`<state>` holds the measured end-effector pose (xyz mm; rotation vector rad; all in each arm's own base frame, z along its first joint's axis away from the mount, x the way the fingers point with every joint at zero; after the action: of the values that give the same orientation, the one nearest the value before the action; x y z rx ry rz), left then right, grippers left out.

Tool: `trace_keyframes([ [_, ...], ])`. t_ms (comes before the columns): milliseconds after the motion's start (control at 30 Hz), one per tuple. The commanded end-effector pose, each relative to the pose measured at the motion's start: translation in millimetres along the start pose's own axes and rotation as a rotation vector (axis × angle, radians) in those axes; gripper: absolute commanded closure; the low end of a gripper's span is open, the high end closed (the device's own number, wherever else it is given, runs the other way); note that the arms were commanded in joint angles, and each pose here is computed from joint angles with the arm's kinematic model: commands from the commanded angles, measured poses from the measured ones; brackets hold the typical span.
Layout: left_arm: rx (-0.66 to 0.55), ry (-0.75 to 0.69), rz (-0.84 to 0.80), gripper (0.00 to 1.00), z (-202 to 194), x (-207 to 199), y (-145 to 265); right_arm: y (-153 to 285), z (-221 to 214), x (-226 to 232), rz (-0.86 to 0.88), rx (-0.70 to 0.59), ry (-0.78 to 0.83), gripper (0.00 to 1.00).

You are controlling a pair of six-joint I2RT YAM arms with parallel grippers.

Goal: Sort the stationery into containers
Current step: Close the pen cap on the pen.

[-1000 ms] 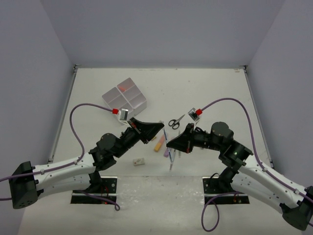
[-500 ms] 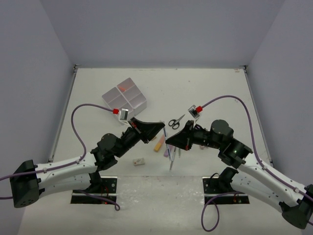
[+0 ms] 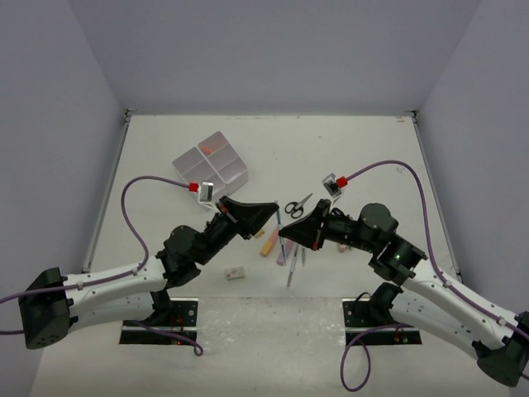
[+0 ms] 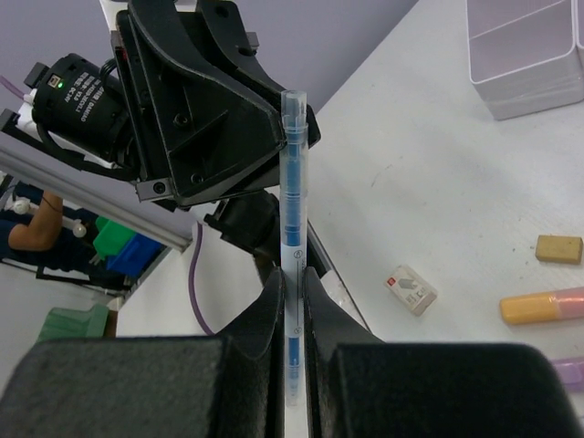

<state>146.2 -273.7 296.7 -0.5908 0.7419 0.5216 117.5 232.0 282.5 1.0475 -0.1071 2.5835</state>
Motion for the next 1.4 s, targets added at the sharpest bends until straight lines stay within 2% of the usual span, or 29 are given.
trace_keyframes([
  [0, 0.059, -0.034, -0.005, 0.75, -9.3, 0.8, -2.5, 0.4, 36.3, 27.6, 0.092, -0.141, 0.102, 1.0],
  [67, 0.068, -0.055, -0.007, 0.57, -7.7, -2.4, -5.3, 1.8, 34.1, 28.3, 0.101, -0.124, 0.129, 1.0],
  [100, 0.069, -0.061, -0.008, 0.52, -6.5, -3.9, -6.5, 2.6, 33.3, 28.1, 0.101, -0.118, 0.137, 1.0],
  [133, 0.066, -0.063, -0.007, 0.52, -5.1, -5.3, -7.6, 3.5, 32.9, 27.4, 0.094, -0.116, 0.14, 1.0],
  [200, 0.062, -0.064, -0.01, 0.55, -3.4, -7.1, -8.3, 4.9, 32.7, 26.2, 0.083, -0.119, 0.142, 1.0],
  [267, 0.061, -0.063, -0.016, 0.76, -2.8, -8.5, -8.4, 5.7, 32.0, 25.7, 0.078, -0.116, 0.142, 1.0],
  [300, 0.06, -0.063, -0.02, 0.83, -2.2, -9.5, -8.6, 6.0, 31.4, 25.5, 0.078, -0.114, 0.143, 1.0],
  [433, 0.079, -0.071, -0.065, 1.0, -3.3, -16.4, -9.7, 6.3, 32.1, 24.2, 0.067, -0.121, 0.145, 1.0],
  [533, 0.087, -0.076, -0.086, 1.0, -4.2, -19.6, -10.0, 4.7, 32.3, 25.2, 0.075, -0.115, 0.148, 0.99],
  [600, 0.092, -0.097, -0.126, 1.0, -3.2, -25.7, -9.7, 0.4, 29.3, 26.3, 0.105, -0.081, 0.155, 0.8],
  [633, 0.095, -0.111, -0.146, 1.0, -2.4, -29.1, -9.9, -2.1, 26.9, 26.5, 0.121, -0.06, 0.155, 0.75],
  [700, 0.1, -0.143, -0.191, 1.0, 0.4, -37.8, -10.8, -7.3, 20.1, 26.9, 0.163, -0.009, 0.15, 0.7],
  [767, 0.107, -0.161, -0.215, 1.0, 1.4, -42.4, -11.0, -8.3, 17.6, 31.5, 0.206, 0.015, 0.147, 0.7],
  [800, 0.105, -0.171, -0.226, 1.0, 3.4, -45.7, -12.2, -10.9, 15.6, 33.3, 0.236, 0.034, 0.145, 0.71],
  [833, 0.103, -0.179, -0.231, 1.0, 4.8, -47.7, -13.0, -12.9, 14.4, 34.2, 0.251, 0.048, 0.14, 0.77],
  [867, 0.102, -0.184, -0.23, 1.0, 5.3, -47.9, -13.3, -13.9, 14.4, 34.3, 0.252, 0.055, 0.133, 0.87],
  [900, 0.102, -0.186, -0.23, 1.0, 5.6, -48.0, -13.1, -14.2, 15.1, 34.5, 0.253, 0.054, 0.134, 0.89],
  [967, 0.096, -0.189, -0.218, 1.0, 6.7, -46.8, -13.2, -13.4, 14.8, 34.7, 0.252, 0.053, 0.138, 1.0],
  [1000, 0.095, -0.193, -0.208, 0.99, 6.9, -45.7, -13.6, -12.6, 15.2, 34.5, 0.247, 0.047, 0.142, 1.0],
  [1033, 0.096, -0.197, -0.198, 0.94, 7.1, -44.6, -14.2, -11.9, 15.8, 34.0, 0.24, 0.04, 0.146, 1.0],
  [1133, 0.103, -0.226, -0.176, 0.37, 8.2, -43.1, -17.7, -9.8, 17.8, 31.5, 0.212, 0.02, 0.157, 1.0],
  [1233, 0.105, -0.254, -0.12, 0.08, 12.2, -39.7, -21.7, -9.4, 16.8, 28.0, 0.191, 0.019, 0.165, 1.0],
  [1267, 0.092, -0.264, -0.097, 0.0, 16.2, -39.2, -23.6, -9.5, 15.9, 26.9, 0.187, 0.024, 0.167, 1.0],
  [1367, 0.06, -0.309, -0.005, 0.02, 32.1, -39.4, -31.7, -10.6, 12.1, 25.6, 0.196, 0.046, 0.167, 1.0],
])
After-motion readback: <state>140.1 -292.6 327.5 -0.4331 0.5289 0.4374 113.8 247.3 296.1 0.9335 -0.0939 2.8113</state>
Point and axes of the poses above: each gripper's point midway between its finger pads, its own y axis back along the fingers, its own x axis along the line the jaws close on, z = x × y, the point moved 5 cm from there along y, back along the fingers, and after that the axes turned 1 degree about -y, right-handed, at the moved point
